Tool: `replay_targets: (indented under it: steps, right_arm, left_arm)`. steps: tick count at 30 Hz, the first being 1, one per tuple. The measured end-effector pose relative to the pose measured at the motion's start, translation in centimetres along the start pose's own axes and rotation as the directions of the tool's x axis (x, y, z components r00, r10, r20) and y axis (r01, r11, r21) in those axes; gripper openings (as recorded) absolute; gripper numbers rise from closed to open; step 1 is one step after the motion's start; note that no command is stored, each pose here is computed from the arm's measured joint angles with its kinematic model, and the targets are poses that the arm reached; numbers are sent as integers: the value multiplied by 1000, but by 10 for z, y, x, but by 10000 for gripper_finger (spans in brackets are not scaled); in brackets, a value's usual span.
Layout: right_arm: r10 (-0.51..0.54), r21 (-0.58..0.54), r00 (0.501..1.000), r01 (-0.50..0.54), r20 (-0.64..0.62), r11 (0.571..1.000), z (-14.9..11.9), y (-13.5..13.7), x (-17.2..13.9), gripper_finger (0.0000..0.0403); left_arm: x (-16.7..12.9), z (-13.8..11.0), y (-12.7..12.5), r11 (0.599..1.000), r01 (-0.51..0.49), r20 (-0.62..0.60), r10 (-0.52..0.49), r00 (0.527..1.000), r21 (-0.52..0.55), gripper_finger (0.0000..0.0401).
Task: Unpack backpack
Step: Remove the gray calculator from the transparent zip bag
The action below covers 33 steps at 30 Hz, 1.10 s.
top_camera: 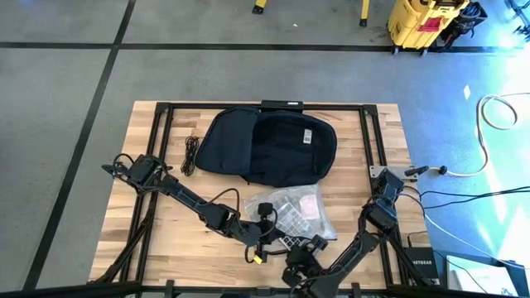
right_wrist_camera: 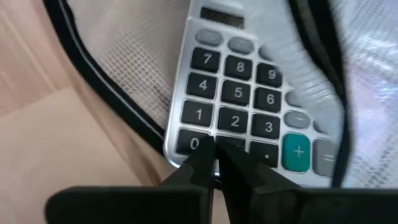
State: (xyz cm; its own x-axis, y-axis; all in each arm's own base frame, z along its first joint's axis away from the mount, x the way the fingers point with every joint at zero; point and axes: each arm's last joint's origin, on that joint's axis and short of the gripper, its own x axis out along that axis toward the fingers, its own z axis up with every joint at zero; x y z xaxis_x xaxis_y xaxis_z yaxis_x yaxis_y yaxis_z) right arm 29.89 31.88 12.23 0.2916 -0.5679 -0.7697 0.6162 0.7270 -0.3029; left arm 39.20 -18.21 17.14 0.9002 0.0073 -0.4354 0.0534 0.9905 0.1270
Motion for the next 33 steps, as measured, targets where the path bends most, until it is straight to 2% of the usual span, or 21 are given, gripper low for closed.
replay_targets:
  steps: [6,14,21,24,28,31,33]
  right_arm:
    - [53,5,998,-53,30,999,1,6,5,1]
    - [208,2,972,-209,107,978,19,26,10,0]
    - [198,-29,958,-196,207,980,25,27,-5,0]
    - [200,-38,962,-196,186,980,25,26,-12,0]
    - [218,-145,975,-211,38,967,23,24,-16,1]
    - [238,-234,971,-225,27,946,24,26,-16,3]
    - [287,-320,958,-265,23,909,27,31,-16,14]
  left_arm:
    - [0,-1,0,1000,0,-5,0,1000,2,0]
    - [0,-1,0,1000,-1,-4,1,1000,0,0]
    - [0,0,0,1000,1,0,-1,1000,0,0]
    - [1,0,1,1000,0,0,0,1000,-1,0]
    - [1,0,2,1000,-2,-1,2,1000,-3,0]
    - [1,0,2,1000,-2,-2,2,1000,-2,0]
    - [1,0,2,1000,-2,-4,2,1000,0,0]
